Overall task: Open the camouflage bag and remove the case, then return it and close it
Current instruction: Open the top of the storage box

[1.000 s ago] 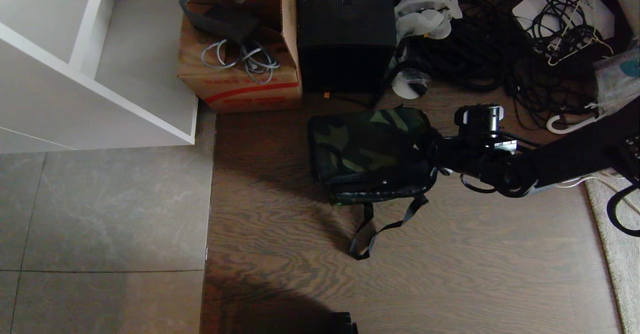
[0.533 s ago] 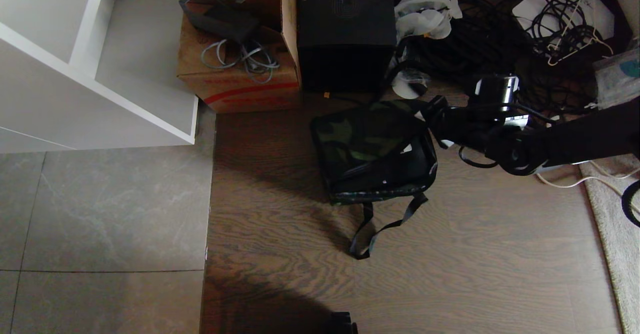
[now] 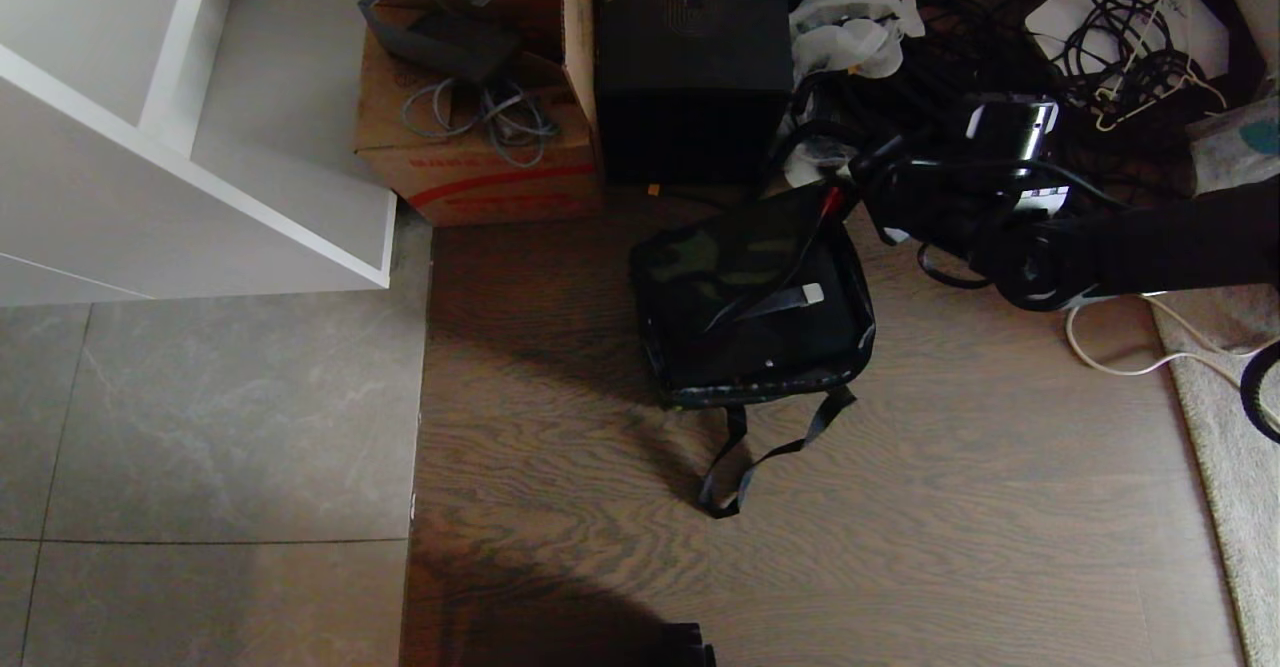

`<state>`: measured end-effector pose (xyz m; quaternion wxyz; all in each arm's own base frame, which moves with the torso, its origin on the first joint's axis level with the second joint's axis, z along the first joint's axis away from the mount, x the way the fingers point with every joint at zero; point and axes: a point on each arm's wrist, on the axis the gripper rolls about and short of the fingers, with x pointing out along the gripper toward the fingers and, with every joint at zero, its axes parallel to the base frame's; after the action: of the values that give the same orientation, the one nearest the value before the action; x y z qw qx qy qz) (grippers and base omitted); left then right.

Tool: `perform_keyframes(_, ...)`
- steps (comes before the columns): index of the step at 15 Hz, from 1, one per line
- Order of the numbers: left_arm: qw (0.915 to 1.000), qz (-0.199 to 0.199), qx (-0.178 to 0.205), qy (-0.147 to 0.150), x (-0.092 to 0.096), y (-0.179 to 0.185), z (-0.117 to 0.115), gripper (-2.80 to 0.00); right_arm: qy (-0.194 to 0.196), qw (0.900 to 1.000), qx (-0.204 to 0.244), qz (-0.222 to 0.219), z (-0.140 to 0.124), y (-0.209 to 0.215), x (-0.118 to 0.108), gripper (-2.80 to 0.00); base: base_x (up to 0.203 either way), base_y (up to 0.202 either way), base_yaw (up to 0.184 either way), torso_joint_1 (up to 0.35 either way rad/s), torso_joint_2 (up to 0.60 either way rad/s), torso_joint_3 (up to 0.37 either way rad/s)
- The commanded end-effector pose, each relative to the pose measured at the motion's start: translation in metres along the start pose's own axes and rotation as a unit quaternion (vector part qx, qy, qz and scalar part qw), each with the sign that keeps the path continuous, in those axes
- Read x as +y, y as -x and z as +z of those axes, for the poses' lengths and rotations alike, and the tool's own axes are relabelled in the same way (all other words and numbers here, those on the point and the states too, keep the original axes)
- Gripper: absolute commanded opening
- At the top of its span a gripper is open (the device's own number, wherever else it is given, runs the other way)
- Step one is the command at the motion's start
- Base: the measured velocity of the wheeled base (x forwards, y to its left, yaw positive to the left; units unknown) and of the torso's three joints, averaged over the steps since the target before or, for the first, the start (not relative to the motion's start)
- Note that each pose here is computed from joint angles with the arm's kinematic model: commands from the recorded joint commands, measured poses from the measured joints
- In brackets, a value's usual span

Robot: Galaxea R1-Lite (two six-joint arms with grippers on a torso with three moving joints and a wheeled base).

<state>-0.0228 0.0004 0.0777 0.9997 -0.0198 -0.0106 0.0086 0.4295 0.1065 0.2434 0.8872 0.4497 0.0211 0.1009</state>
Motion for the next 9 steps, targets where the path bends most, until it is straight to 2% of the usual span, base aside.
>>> perform_keyframes(1,1.0,0.001,0.003,0.0,0.0,-0.001,-0.002,-2.8,0.0,1.0,-0.011,0.007,0.001,-0.005,0.003,-2.8,0.0,0.0,0.0,0.0,0.0,0.0)
perform_keyframes(5,1.0,0.001,0.004,0.0,0.0,-0.001,-0.002,-2.8,0.033,0.999,-0.033,0.008,0.001,-0.013,0.006,-2.8,0.0,0.0,0.0,0.0,0.0,0.0)
perform_keyframes(9,1.0,0.001,0.004,0.0,0.0,-0.001,-0.003,-2.8,0.041,0.998,-0.043,0.016,0.005,-0.016,0.012,-2.8,0.0,0.0,0.0,0.0,0.0,0.0)
